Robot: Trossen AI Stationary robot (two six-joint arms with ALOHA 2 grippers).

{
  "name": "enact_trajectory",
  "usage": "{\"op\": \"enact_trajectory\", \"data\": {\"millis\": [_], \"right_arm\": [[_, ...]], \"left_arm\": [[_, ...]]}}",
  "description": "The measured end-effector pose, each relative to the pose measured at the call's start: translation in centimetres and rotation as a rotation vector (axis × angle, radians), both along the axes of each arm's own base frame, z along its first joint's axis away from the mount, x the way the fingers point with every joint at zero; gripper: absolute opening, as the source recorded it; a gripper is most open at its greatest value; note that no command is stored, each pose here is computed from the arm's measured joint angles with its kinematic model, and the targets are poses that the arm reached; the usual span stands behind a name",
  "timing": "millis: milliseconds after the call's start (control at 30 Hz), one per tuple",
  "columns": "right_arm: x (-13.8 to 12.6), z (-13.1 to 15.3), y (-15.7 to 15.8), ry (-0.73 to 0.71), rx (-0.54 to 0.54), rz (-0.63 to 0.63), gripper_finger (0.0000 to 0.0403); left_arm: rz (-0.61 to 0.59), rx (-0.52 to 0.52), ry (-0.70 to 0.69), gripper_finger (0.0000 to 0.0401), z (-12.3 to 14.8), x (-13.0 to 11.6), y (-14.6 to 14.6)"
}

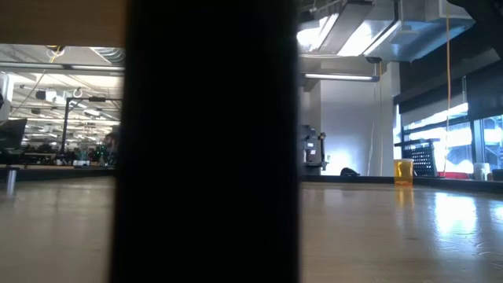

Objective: Pick and place medicine bottles onto shelf by color
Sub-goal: Put the yellow pill bottle on the shelf aligned with the other yellow pill bottle

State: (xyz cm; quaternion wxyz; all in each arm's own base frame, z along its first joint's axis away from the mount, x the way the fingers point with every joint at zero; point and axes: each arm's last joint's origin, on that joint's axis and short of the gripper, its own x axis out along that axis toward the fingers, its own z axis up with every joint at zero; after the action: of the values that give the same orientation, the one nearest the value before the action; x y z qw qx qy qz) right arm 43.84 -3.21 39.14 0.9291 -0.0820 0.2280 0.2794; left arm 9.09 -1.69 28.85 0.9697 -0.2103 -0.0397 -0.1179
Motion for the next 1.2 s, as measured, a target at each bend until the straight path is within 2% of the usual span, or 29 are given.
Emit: {"op": "enact_trajectory", "data": {"millis": [200, 333, 467, 700, 833, 1100, 1200], "right_arm": [[0.0, 0.0, 0.0, 0.000, 0.000, 0.000, 0.0162], [0.0, 0.0, 0.0, 0.000, 0.000, 0.000, 0.0162], [0.0, 0.0, 0.0, 0.000, 0.000, 0.000, 0.0162], [0.3, 0.4, 0.0, -0.050, -0.002, -0.002, 0.0162], [0.3, 0.5, 0.0, -0.019, 0.067, -0.044, 0.0162], [-0.2, 0.0, -2.1, 0.194, 0.278, -0.354, 0.0162], [-0.7, -0.1, -3.5, 0.278, 0.387, -0.460, 0.0162]], "left_arm": [[0.199, -0.090, 0.325, 0.0153, 2.6, -0.3, 0.7], [0.295, -0.098, 0.451, 0.0153, 4.2, 0.2, 1.0], [0.399, -0.112, 0.549, 0.0153, 5.5, 0.8, 1.4], [0.524, -0.188, 0.724, 0.0153, 5.8, 1.5, 2.0], [0.577, -0.235, 0.755, 0.0153, 5.6, 2.0, 2.4], [0.627, -0.251, 0.760, 0.0153, 5.6, 1.8, 3.5], [0.635, -0.225, 0.791, 0.0153, 5.4, 1.6, 3.9]]}}
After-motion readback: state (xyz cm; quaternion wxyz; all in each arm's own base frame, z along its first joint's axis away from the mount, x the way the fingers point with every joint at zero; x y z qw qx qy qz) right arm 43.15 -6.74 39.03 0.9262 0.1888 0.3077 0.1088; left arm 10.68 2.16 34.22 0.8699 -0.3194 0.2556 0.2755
